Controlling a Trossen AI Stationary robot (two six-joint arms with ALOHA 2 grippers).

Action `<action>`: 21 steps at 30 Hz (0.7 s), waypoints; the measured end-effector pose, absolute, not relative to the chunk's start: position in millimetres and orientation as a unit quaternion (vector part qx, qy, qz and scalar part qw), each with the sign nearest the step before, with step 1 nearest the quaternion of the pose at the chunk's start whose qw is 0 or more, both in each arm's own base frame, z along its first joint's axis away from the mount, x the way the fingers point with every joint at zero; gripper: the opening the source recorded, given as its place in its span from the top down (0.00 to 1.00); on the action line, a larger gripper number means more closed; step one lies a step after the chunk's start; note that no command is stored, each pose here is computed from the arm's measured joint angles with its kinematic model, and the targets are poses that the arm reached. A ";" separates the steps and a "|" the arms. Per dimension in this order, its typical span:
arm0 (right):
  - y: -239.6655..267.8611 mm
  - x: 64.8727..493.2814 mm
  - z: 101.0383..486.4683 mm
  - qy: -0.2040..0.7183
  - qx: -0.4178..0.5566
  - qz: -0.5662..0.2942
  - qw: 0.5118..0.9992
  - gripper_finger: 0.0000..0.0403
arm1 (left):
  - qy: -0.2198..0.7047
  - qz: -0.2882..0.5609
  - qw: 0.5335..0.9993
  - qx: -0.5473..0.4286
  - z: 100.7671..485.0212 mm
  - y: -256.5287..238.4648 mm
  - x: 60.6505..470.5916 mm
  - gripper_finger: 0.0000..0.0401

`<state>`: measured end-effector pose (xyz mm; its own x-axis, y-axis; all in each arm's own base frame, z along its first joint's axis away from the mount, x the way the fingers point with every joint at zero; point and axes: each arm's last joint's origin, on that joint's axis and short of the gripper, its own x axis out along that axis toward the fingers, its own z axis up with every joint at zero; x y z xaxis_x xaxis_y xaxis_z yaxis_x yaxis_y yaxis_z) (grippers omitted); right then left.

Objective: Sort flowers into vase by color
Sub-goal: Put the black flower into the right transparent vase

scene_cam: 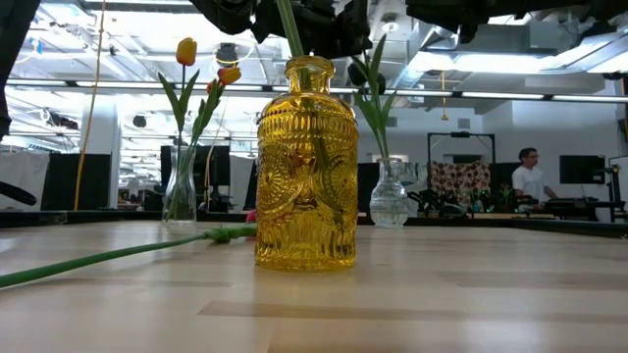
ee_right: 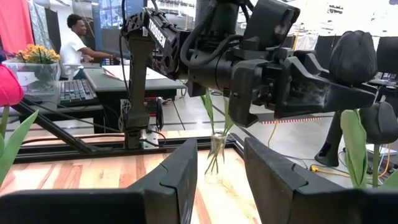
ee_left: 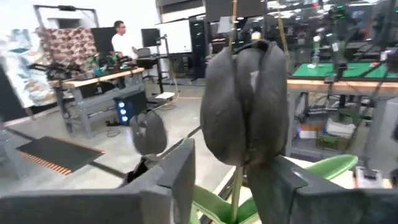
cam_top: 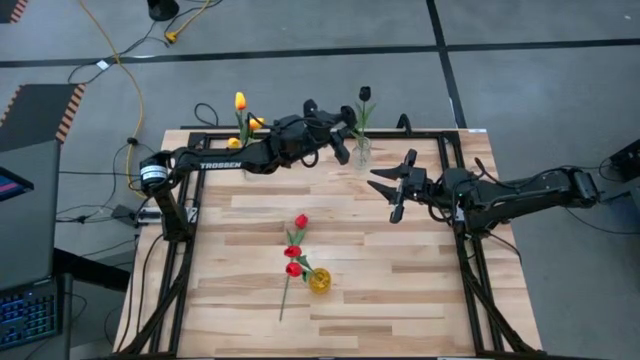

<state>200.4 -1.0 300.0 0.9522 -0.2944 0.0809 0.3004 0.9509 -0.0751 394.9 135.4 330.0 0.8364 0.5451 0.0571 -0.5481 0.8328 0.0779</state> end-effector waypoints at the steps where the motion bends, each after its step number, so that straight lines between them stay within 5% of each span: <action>1: -1.0 200.4 300.0 -0.034 -0.043 -0.151 0.987 0.61 | -0.014 0.293 0.955 0.044 329.6 135.8 394.7 0.68; 8: -1.5 200.4 300.1 -0.035 -0.043 -0.152 0.987 0.61 | -0.013 0.312 0.949 0.030 328.7 139.5 393.1 0.59; 21: -15.1 199.7 300.5 -0.036 -0.044 -0.188 0.981 0.61 | -0.056 0.303 0.951 0.020 335.9 139.3 393.0 0.59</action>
